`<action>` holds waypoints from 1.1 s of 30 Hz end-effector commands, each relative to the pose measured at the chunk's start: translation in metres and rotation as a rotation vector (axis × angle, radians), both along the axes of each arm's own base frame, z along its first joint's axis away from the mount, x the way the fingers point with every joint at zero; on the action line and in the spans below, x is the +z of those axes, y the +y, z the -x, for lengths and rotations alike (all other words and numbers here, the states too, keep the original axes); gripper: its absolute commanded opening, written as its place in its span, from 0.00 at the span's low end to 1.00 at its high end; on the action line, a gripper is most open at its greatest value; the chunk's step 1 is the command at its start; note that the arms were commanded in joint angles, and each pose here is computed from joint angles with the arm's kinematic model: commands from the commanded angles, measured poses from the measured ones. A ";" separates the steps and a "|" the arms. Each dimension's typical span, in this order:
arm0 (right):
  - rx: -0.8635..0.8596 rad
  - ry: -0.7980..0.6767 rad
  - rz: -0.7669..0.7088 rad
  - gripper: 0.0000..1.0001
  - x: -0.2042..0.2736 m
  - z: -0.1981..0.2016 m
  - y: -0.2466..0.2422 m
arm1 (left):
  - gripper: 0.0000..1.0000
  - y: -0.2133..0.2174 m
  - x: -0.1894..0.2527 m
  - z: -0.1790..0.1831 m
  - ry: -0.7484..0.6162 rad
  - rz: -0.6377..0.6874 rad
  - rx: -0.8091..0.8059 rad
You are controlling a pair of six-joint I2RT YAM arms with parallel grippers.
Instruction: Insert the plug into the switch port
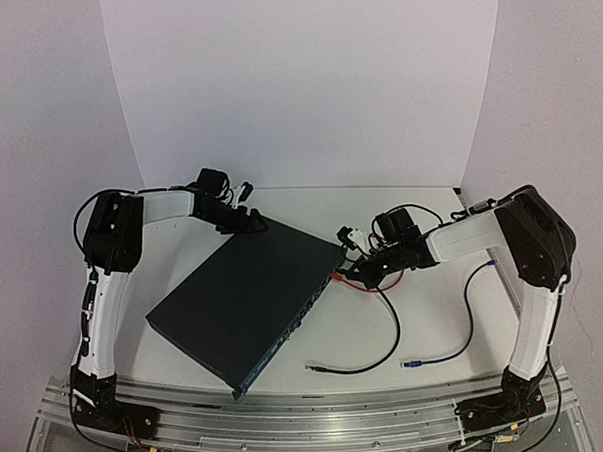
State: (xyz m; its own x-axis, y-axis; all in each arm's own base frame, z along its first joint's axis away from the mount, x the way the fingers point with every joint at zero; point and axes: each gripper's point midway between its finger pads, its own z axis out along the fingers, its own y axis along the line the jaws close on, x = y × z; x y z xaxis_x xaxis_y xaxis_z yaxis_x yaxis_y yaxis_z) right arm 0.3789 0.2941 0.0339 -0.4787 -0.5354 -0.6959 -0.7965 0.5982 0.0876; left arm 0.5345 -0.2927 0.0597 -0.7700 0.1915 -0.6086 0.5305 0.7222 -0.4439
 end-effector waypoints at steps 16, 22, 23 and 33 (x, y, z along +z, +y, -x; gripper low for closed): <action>-0.076 -0.044 -0.036 0.00 0.006 -0.012 0.005 | 0.87 -0.011 -0.002 0.009 0.037 0.032 -0.050; -0.089 -0.022 -0.064 0.00 0.004 -0.013 0.009 | 0.86 -0.012 -0.002 0.010 0.039 0.040 -0.055; -0.089 -0.016 -0.072 0.00 0.004 -0.013 0.010 | 0.86 -0.013 -0.002 0.010 0.041 0.043 -0.057; -0.059 0.003 -0.116 0.00 0.003 -0.012 0.021 | 0.84 -0.015 -0.002 0.015 0.054 0.054 -0.082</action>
